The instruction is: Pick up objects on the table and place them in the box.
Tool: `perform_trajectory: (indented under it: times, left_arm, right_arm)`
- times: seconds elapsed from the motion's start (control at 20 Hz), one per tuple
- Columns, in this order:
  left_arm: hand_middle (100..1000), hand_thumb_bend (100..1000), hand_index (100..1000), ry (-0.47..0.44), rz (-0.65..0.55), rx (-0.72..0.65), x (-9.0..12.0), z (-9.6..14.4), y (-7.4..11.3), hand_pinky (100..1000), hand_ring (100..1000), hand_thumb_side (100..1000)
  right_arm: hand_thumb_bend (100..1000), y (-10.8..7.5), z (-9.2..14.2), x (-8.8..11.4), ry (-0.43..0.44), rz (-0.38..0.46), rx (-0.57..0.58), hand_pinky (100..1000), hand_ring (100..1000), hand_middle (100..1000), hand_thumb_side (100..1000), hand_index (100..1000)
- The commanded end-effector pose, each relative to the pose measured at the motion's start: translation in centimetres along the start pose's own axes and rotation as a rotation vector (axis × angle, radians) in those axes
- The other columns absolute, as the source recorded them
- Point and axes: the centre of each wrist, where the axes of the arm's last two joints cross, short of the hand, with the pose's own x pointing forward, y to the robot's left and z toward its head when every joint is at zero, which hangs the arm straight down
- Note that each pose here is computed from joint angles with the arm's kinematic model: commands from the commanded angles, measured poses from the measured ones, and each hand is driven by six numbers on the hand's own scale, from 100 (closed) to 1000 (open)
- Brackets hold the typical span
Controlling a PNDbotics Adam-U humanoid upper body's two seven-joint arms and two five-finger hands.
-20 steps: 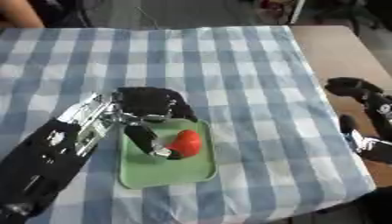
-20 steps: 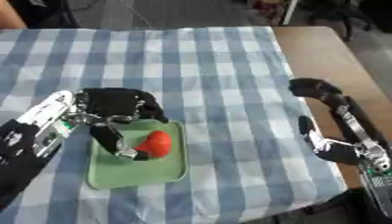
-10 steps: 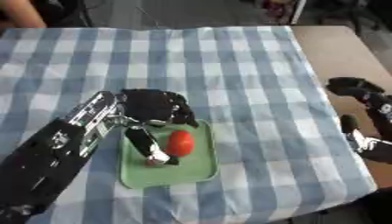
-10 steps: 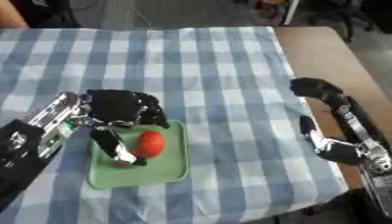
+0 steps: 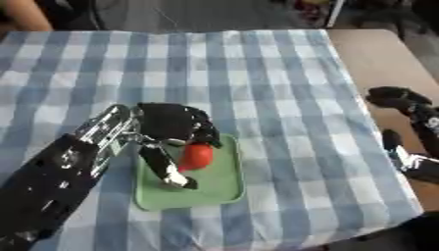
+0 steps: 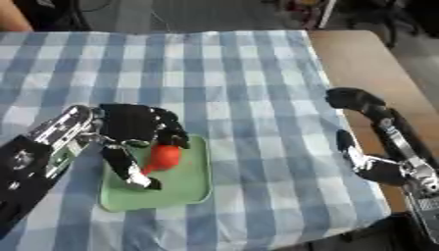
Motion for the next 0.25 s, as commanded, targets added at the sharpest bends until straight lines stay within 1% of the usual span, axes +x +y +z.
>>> perform_trajectory:
  times: [0.05, 0.15, 0.25]
  left_arm:
    - [913, 601, 880, 0.053, 0.162, 0.270, -1.5, 1.5, -0.4, 837, 850, 911]
    - [913, 597, 879, 0.062, 0.222, 0.371, -1.7, 1.7, 0.0, 838, 853, 908]
    - [914, 597, 877, 0.060, 0.254, 0.402, -1.5, 1.7, 0.7, 839, 854, 907]
  right_arm:
    - [100, -0.9, -0.2, 0.2, -0.189, 0.128, 0.207, 836, 837, 860, 455, 846]
    - [100, -0.9, -0.2, 0.2, -0.189, 0.128, 0.207, 835, 837, 860, 456, 846]
    - [100, -0.9, -0.1, 0.2, -0.188, 0.128, 0.207, 835, 837, 860, 455, 846]
